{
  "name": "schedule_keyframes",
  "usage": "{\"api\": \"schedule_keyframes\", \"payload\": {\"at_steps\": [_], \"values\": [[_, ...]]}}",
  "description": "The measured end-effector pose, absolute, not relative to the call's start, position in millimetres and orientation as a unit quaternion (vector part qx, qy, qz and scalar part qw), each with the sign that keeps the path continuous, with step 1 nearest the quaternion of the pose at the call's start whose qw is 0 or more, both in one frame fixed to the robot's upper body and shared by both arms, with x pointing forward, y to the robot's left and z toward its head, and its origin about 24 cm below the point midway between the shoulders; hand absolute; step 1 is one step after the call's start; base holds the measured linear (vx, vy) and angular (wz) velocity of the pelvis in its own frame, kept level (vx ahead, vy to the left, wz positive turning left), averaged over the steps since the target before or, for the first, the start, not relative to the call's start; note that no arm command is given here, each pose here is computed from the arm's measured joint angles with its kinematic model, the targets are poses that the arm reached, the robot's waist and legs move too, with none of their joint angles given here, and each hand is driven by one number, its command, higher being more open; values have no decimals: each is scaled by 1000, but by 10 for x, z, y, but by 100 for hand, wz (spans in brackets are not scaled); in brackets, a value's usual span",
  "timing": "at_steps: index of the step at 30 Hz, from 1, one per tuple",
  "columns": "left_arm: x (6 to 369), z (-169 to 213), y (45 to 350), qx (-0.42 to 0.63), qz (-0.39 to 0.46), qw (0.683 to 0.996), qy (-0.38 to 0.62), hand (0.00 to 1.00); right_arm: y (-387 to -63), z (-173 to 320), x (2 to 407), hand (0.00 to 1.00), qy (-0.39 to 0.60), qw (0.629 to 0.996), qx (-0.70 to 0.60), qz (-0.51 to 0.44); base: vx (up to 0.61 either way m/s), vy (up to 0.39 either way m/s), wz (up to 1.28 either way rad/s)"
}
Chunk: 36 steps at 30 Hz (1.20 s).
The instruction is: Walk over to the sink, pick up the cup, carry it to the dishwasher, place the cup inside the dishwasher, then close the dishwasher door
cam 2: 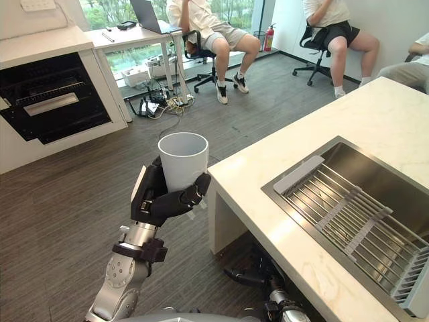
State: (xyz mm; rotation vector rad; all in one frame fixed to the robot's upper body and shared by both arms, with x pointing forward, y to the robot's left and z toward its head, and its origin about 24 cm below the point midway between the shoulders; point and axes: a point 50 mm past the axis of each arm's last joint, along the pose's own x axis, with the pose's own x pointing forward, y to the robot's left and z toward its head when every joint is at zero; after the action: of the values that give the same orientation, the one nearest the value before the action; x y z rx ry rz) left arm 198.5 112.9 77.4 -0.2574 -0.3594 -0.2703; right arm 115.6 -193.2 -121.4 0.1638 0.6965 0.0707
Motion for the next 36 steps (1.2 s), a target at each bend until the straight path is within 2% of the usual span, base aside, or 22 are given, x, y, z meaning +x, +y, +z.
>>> {"api": "schedule_keyframes", "payload": {"at_steps": [5,9,14,18,22,27,30,33,36], "values": [[1983,793,1202,-124,-118,966,-196,0,-1814,-1243,1064,100,354,929,81,70,50,-80,63],[1968,724,1259,-114,-110,970,-182,0,-1660,-1172,1056,100,327,939,76,80,63,-156,84],[1864,544,1147,-138,-102,975,-138,0,-1578,-1123,977,100,314,941,95,78,169,-117,39],[1991,610,1034,-127,-142,969,-158,0,-1662,-1177,1042,100,336,934,95,72,138,37,113],[2037,656,1129,-145,-132,966,-171,0,-1786,-1134,1266,100,319,943,71,66,35,142,154],[2005,645,1090,-150,-149,963,-165,0,-1715,-1075,1571,100,293,951,68,74,-52,-8,85],[1965,643,994,-153,-170,960,-161,0,-1661,-1101,1571,100,301,947,65,87,-123,-71,16],[1987,735,839,-159,-211,948,-178,0,-1780,-1137,1492,100,318,945,53,63,6,7,25],[1980,790,821,-159,-225,942,-189,0,-1840,-1143,1446,100,323,944,46,51,-35,39,28]]}}
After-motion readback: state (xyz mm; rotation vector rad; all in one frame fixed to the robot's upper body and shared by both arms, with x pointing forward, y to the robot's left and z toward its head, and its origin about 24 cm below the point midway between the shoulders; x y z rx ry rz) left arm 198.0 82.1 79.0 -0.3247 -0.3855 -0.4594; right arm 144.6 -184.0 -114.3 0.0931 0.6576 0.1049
